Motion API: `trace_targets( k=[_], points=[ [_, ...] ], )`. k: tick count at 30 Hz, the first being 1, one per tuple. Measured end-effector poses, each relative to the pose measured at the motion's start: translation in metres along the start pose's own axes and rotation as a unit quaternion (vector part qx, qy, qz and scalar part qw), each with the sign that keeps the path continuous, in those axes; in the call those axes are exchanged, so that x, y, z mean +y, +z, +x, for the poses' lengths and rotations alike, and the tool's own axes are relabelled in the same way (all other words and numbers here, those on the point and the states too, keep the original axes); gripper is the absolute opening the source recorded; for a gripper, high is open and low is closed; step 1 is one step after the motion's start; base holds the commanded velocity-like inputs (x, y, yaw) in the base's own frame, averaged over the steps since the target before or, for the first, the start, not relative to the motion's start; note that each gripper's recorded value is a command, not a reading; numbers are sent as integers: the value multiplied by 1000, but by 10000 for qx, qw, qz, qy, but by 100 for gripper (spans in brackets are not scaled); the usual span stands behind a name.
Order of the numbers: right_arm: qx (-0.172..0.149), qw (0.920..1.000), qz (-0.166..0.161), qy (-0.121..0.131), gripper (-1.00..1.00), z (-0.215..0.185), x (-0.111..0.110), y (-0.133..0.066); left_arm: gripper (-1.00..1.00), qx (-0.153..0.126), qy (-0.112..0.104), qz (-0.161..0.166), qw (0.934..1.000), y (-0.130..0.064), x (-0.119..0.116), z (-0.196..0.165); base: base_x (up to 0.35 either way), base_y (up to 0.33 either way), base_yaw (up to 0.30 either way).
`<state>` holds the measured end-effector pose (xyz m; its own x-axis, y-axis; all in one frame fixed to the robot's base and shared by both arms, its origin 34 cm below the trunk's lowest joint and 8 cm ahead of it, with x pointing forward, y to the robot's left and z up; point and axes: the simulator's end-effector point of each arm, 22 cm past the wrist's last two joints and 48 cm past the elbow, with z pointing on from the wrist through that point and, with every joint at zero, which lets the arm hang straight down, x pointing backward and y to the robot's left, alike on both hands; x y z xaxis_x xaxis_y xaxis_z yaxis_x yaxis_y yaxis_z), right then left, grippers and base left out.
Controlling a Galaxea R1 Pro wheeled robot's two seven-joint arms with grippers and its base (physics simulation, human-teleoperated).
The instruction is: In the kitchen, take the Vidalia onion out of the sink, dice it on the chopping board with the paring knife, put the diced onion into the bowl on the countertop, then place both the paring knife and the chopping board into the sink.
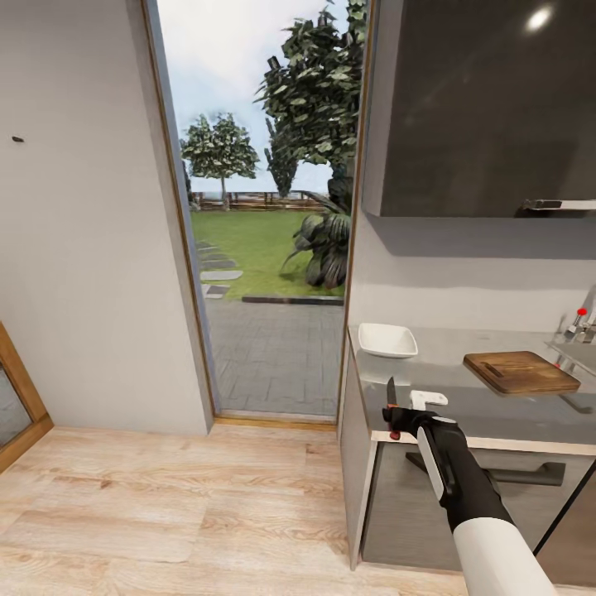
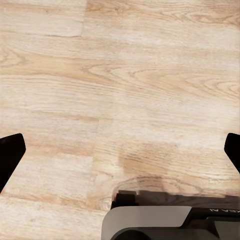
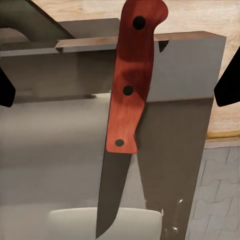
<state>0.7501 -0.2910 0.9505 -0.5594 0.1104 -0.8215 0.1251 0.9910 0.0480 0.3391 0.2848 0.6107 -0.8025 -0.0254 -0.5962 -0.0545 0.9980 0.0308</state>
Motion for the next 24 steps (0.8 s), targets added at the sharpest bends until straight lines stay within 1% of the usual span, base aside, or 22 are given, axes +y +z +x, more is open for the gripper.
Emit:
trace_targets(
  k=[10,16,18,19,23,24],
  points=[
    [-15,10000,-1,-1,100,-1,0,0,100,0,1,0,10000,0,0,0,0,0,0],
    [-120,9999,0,16,100,-11,-1,-4,100,-2,1,0,10000,0,0,0,0,-3,0],
    [-231,9997,8,25,100,-21,-2,-8,100,-2,1,0,10000,0,0,0,30,-55,0],
    [-358,9993,22,33,100,-36,-4,-16,100,-3,1,0,10000,0,0,0,76,-96,0],
    [-639,9979,64,46,100,-71,-9,-38,100,1,2,1,10000,0,0,0,138,-151,0],
    [-668,9977,68,48,100,-75,-10,-41,100,1,2,1,10000,0,0,0,193,-198,0]
  ],
)
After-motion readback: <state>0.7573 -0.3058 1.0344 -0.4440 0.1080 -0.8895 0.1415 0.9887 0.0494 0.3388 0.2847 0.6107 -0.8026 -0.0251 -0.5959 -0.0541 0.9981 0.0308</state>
